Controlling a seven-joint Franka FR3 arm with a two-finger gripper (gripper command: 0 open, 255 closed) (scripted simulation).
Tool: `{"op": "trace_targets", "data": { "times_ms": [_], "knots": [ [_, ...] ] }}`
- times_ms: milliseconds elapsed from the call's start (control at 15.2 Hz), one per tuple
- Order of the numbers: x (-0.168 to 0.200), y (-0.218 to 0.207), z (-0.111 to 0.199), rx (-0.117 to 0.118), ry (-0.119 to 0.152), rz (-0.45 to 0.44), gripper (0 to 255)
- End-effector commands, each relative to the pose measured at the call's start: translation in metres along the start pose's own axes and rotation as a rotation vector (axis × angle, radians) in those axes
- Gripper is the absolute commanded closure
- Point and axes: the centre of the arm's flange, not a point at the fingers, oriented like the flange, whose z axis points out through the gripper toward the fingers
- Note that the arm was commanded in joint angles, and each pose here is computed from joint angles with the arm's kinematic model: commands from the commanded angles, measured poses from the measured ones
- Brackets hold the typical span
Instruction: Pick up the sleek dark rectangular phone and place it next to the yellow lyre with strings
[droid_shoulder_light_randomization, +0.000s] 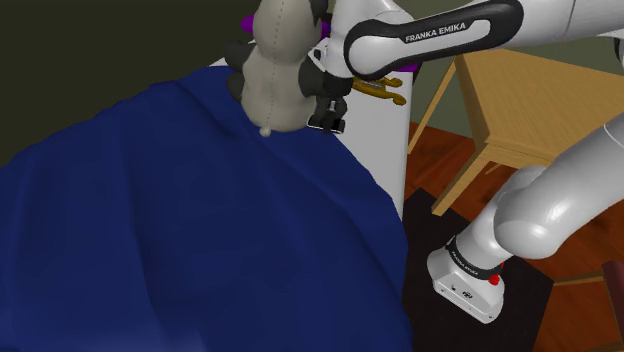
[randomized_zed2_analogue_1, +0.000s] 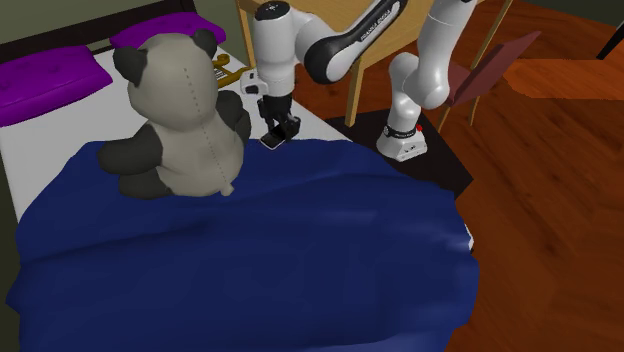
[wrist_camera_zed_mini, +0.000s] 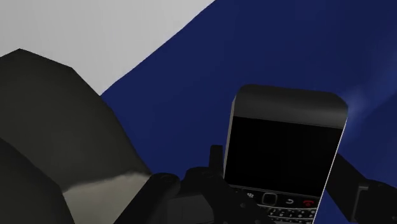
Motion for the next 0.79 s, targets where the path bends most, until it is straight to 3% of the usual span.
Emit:
{"op": "trace_targets", "data": {
  "times_ms": [0,726],
  "knots": [
    [-0.018,0.018,-0.001,0.0,0.0,-0.002,255],
    [-0.115,0.126,0.003,0.0,0.0,-0.002,255]
  ]
}}
